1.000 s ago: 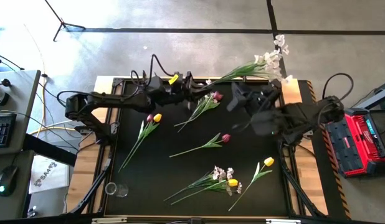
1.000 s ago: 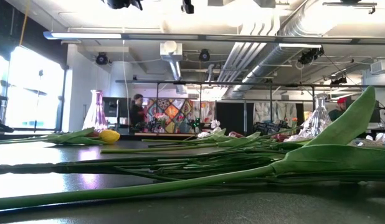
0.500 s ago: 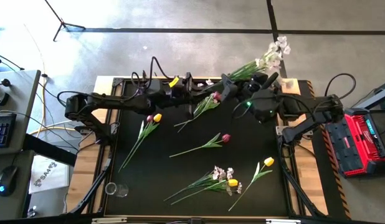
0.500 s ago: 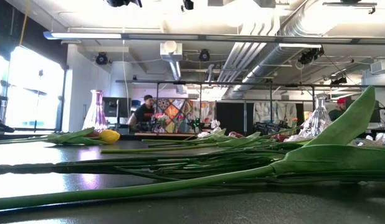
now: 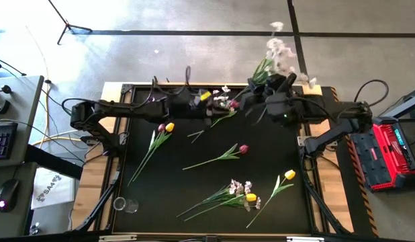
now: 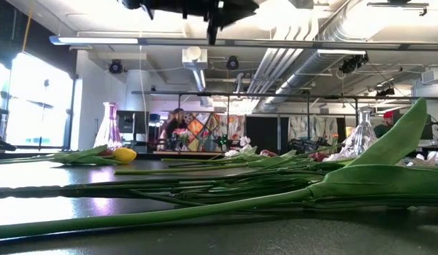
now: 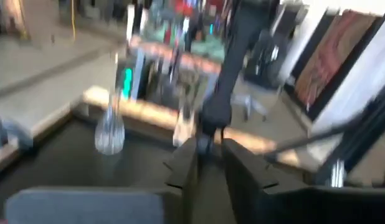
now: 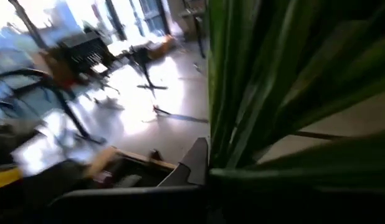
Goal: Sort flowers into vase by color
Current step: Put the bottom right white flower into the top right transparent vase
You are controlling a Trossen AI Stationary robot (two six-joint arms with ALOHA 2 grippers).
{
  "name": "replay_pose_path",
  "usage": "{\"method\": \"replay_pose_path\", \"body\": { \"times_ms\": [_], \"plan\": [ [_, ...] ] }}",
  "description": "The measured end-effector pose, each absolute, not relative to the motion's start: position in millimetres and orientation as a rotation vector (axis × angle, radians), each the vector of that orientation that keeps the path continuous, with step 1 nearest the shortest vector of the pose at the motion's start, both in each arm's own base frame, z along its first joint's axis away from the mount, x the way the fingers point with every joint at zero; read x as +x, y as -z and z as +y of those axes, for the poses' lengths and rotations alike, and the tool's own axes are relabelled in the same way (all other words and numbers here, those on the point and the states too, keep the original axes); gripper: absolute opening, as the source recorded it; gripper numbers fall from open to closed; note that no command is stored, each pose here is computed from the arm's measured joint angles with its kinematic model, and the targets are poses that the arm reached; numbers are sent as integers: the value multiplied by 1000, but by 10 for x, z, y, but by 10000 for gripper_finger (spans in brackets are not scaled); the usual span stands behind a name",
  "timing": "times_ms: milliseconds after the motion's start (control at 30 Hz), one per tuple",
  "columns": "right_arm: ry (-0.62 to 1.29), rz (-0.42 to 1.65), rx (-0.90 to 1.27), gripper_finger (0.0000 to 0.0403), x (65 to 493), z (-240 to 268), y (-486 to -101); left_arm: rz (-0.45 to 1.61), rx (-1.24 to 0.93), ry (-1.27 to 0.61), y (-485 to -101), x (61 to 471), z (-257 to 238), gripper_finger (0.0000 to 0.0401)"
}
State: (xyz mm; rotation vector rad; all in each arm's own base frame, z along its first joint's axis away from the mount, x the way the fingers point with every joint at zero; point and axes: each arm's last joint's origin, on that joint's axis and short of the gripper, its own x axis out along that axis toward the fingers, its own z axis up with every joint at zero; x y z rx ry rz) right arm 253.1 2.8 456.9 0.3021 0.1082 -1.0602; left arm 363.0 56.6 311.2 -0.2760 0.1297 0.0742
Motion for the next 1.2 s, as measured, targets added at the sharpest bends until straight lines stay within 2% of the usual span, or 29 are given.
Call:
{"method": "replay_pose_path", "body": {
  "times_ms": [200,467,700,867,1000,1200],
  "plan": [
    [1194,328,286,1,2254,-262,-4393,243,-305,-87,-3030,3580,584,126],
    [1365,550,234,0,1969,-449,-4249,203,-276,-175,-3296,3226,719,119],
    [1429,490,270,0,1719,-487,-3978,199,-311,-263,-3196,2782,758,107],
    [1400,351,391,0,1459,-454,-3678,137,-344,-309,-3064,2529,633,106],
    [1379,264,382,0,1331,-440,-3499,105,-390,-348,-2957,2429,585,106],
    [1374,278,326,0,1275,-454,-3330,102,-425,-336,-2943,2421,572,106]
  ]
}}
